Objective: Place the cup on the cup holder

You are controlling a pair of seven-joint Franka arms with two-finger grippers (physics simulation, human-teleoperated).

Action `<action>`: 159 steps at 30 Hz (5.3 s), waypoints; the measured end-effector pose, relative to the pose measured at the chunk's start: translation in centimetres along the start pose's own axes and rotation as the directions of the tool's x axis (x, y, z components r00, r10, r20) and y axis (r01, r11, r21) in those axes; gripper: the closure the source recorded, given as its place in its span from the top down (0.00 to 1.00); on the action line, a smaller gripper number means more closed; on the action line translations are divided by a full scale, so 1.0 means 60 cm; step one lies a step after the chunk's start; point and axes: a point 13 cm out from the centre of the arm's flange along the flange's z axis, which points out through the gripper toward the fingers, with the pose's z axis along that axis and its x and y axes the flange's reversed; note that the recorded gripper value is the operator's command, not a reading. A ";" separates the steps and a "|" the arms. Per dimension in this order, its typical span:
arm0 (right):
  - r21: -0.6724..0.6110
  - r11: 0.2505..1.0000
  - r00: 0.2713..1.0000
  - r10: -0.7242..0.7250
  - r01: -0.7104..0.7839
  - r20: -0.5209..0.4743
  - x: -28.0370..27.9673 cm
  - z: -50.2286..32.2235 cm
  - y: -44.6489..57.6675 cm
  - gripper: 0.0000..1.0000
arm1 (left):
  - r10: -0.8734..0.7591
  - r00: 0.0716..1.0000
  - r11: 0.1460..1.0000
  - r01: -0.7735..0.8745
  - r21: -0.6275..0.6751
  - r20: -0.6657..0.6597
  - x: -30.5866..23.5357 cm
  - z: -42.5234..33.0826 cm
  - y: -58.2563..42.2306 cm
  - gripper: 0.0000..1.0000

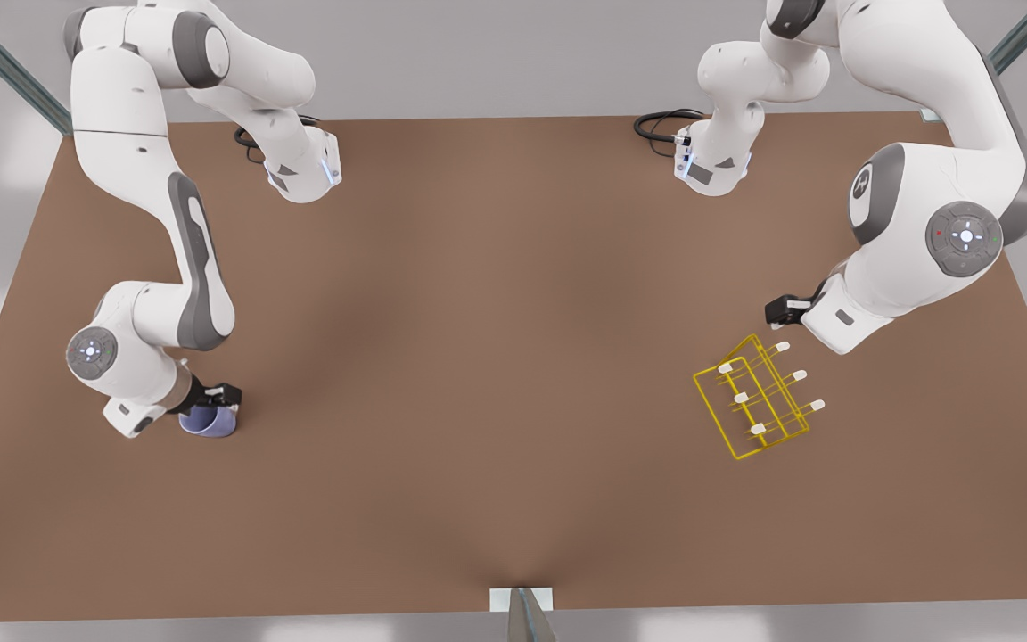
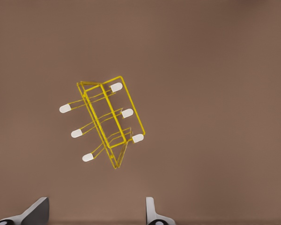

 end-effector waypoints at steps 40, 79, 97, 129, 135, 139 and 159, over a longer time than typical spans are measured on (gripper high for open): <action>-0.022 1.000 0.998 -0.001 -0.001 -0.058 0.011 0.146 -0.018 0.55 | 0.019 1.000 1.000 -0.019 0.003 -0.010 0.002 0.006 -0.019 1.00; -0.834 0.551 0.956 -0.236 -0.015 -0.173 -0.004 -0.083 0.724 0.21 | 0.049 0.999 0.999 -0.049 0.001 -0.019 0.003 0.015 -0.049 1.00; -0.997 0.060 0.907 -0.415 -0.045 -0.066 0.064 0.038 1.113 0.21 | 0.050 0.999 0.999 -0.050 0.001 -0.021 -0.001 0.022 -0.052 1.00; -0.960 0.046 0.896 -0.374 0.277 0.241 0.013 0.132 1.031 1.00 | 0.051 0.998 0.999 -0.051 0.000 -0.033 -0.005 0.034 -0.053 1.00; -0.915 0.097 0.862 -0.386 0.392 0.329 -0.078 0.055 0.851 1.00 | 0.057 0.998 0.998 -0.057 0.000 -0.033 -0.004 0.034 -0.058 1.00; -0.787 0.231 0.777 -0.461 0.572 0.430 -0.145 -0.131 0.634 1.00 | 0.157 0.986 0.987 -0.158 -0.011 -0.057 0.008 0.061 -0.166 1.00; 0.018 0.988 0.987 -0.150 0.151 -0.050 0.002 -0.403 0.044 1.00 | 0.727 0.681 0.682 -0.731 0.027 0.090 0.032 0.512 -0.518 1.00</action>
